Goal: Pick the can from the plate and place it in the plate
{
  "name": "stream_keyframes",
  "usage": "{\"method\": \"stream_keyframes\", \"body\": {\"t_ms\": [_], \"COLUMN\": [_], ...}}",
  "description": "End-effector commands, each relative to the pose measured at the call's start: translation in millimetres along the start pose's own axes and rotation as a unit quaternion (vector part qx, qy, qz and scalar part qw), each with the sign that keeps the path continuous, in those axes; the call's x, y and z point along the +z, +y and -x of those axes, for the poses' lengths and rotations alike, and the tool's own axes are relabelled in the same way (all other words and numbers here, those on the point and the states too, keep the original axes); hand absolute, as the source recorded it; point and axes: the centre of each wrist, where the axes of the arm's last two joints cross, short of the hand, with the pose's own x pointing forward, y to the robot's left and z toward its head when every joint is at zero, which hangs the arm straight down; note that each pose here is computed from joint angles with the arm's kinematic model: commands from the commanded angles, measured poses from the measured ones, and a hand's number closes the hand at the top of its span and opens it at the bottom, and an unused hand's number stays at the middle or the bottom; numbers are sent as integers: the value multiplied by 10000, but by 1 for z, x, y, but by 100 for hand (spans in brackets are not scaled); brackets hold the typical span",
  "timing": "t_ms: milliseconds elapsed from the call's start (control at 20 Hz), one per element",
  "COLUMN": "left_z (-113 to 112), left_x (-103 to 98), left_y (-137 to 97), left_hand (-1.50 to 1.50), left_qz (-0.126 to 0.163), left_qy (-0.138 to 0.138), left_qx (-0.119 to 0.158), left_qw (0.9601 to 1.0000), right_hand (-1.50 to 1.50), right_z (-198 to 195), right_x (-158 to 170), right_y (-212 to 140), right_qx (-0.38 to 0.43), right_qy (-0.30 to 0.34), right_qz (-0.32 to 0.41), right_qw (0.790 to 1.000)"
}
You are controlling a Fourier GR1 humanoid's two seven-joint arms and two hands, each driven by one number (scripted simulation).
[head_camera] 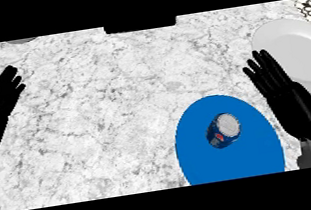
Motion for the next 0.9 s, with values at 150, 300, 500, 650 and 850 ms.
{"method": "stream_keyframes", "body": {"t_ms": [150,300,500,650,850], "left_z": [61,71,93,97,95], "left_x": [19,21,27,56,38], "left_y": [-48,-59,-108,-122,-111], "left_hand": [0,0,0,0,0], "left_qz": [105,266,297,285,173], "left_qy": [1010,1333,1543,1458,1658], "left_qx": [521,828,1286,1264,1255], "left_qw": [9935,9873,9792,9808,9780], "right_hand": [150,150,-150,-150,-150], "right_z": [-94,-156,-79,-66,-91], "right_x": [-69,-65,-99,-104,-118], "right_y": [-1,-9,-44,-67,-68], "right_qx": [854,3560,2264,1700,2038], "right_qy": [-943,-1268,-1413,-1643,-1514], "right_qz": [-1540,-1823,-878,-1114,-1699], "right_qw": [9798,9077,9597,9652,9522]}}
